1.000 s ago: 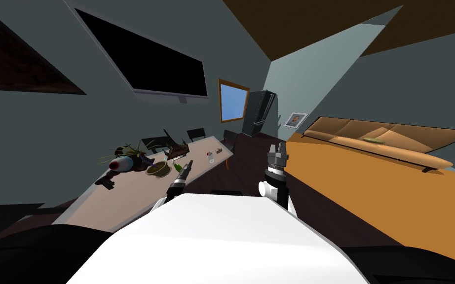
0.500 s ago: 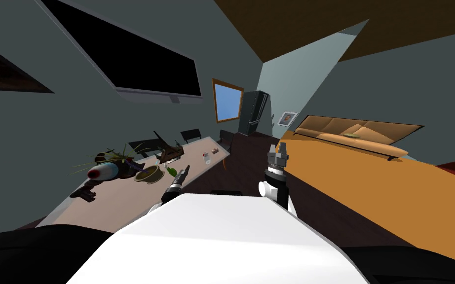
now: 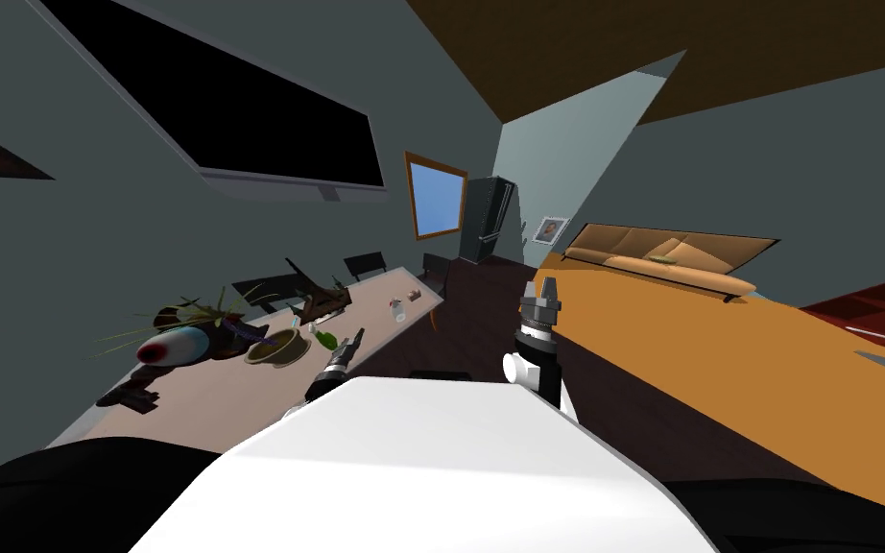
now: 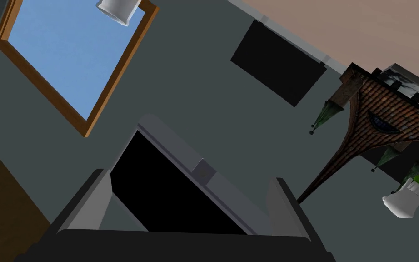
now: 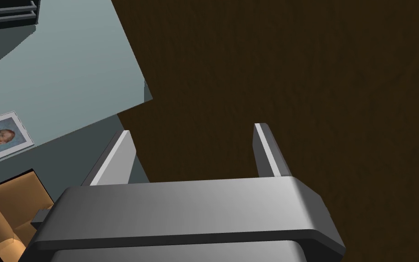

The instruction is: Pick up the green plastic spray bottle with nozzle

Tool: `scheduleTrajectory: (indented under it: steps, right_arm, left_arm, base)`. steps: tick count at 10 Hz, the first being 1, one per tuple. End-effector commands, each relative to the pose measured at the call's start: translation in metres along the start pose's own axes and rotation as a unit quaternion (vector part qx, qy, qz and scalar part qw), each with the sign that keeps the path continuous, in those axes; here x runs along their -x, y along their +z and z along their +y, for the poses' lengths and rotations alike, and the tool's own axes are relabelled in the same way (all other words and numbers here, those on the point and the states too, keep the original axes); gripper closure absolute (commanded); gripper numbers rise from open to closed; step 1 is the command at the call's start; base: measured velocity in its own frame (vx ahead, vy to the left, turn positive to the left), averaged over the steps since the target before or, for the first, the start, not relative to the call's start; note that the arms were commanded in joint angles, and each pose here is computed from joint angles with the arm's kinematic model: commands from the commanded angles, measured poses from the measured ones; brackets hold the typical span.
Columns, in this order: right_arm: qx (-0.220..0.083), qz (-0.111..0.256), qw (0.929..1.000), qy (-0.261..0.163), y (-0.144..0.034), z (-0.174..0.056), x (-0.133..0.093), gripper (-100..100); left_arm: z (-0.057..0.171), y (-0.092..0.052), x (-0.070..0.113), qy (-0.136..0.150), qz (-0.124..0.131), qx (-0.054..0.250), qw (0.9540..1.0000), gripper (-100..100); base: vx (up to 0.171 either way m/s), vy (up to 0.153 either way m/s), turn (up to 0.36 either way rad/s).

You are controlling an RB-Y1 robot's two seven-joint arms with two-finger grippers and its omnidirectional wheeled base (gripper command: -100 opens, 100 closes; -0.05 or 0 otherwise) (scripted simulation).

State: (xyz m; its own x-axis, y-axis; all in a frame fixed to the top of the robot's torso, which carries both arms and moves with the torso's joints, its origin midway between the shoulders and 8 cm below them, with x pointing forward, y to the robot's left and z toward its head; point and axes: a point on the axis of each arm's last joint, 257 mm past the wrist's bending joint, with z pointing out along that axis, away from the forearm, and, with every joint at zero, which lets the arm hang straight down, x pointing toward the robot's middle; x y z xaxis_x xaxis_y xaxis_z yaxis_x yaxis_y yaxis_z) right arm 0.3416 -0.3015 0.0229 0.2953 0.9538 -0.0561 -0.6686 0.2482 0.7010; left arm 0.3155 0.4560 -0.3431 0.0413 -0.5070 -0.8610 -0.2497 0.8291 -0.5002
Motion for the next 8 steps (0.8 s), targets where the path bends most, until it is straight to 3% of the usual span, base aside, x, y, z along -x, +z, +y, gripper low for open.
scheduleTrajectory:
  steps: [1,4,5,8]
  right_arm:
    - [0.000,0.000,1.0000,0.000,0.000,0.000,0.000,0]
    - [0.000,0.000,1.0000,0.000,0.000,0.000,0.000,0]
    - [0.000,0.000,1.0000,0.000,0.000,0.000,0.000,0]
    - [0.000,0.000,1.0000,0.000,0.000,0.000,0.000,0]
  left_arm:
    - [0.017,-0.005,-0.008,0.009,0.008,0.017,0.9998,-100]
    - [0.066,-0.021,-0.014,0.040,0.025,0.068,0.9966,-100]
    - [0.071,-0.024,-0.019,0.039,0.030,0.074,0.9961,-100]
    - [0.143,-0.058,-0.023,0.073,0.056,0.155,0.9837,-100]
  base:
    - [0.019,-0.007,-0.070]
    - [0.021,-0.004,-0.111]
    - [0.020,0.003,-0.073]
    - [0.042,0.017,-0.185]
